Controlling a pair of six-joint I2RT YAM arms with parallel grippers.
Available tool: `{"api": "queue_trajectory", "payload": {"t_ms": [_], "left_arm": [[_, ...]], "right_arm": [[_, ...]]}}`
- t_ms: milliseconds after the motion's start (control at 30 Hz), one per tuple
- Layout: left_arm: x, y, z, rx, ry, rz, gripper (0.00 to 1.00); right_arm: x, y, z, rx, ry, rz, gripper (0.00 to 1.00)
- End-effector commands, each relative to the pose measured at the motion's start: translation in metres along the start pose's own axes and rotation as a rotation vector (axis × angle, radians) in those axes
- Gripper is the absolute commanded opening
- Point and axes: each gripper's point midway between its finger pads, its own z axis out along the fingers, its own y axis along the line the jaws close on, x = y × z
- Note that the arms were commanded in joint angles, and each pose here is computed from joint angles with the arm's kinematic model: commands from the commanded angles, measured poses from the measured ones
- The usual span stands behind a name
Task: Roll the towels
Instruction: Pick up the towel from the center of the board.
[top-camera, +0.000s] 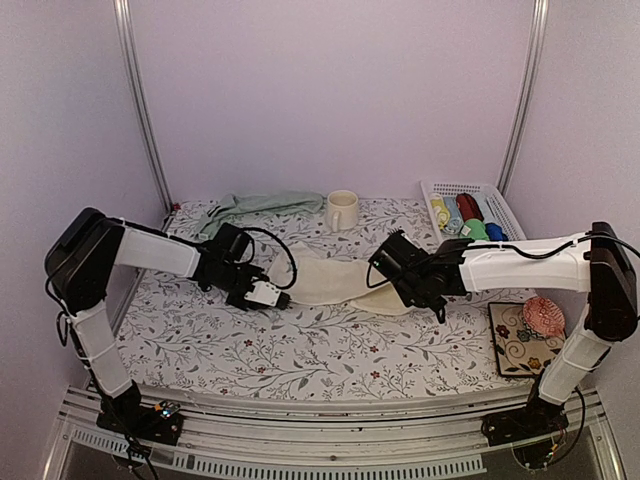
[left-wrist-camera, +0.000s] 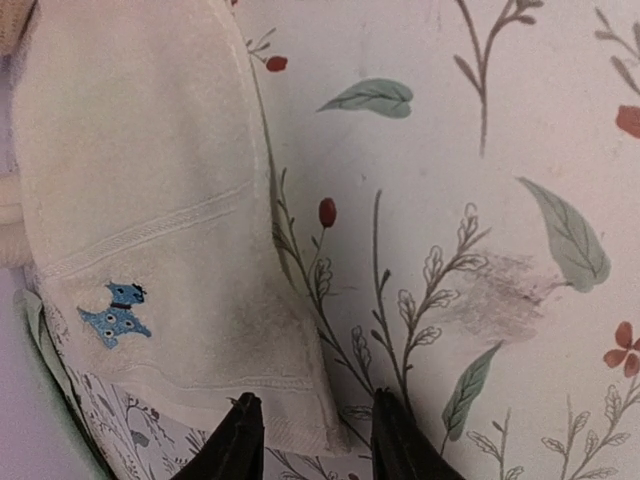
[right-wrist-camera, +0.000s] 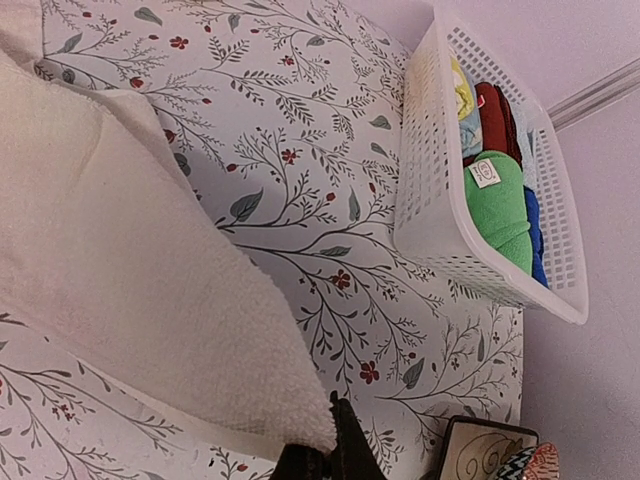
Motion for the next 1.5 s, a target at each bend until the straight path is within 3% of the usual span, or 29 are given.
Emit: {"api": "queue_trajectory", "payload": {"t_ms": [0, 733, 1267, 1467], "left_arm": [[0.025, -0.021, 0.015, 0.092, 0.076, -0.099, 0.38], [0.05, -0.045, 0.008, 0.263, 0.182, -0.157, 0.38], [0.065, -0.081, 0.023, 0.529, 0.277, -0.208, 0.35], [0.067, -0.091, 0.026, 0.654, 0.31, -0.251, 0.29]], "right_arm": [[-0.005, -0.006, -0.007, 0.008, -0.029, 0.012, 0.02], [-0.005, -0.006, -0.007, 0.014, -0.032, 0.008, 0.03], [-0.006, -0.005, -0.008, 0.02, -0.034, -0.003, 0.02], [-0.007, -0.005, -0.011, 0.026, -0.045, -0.004, 0.02]]}}
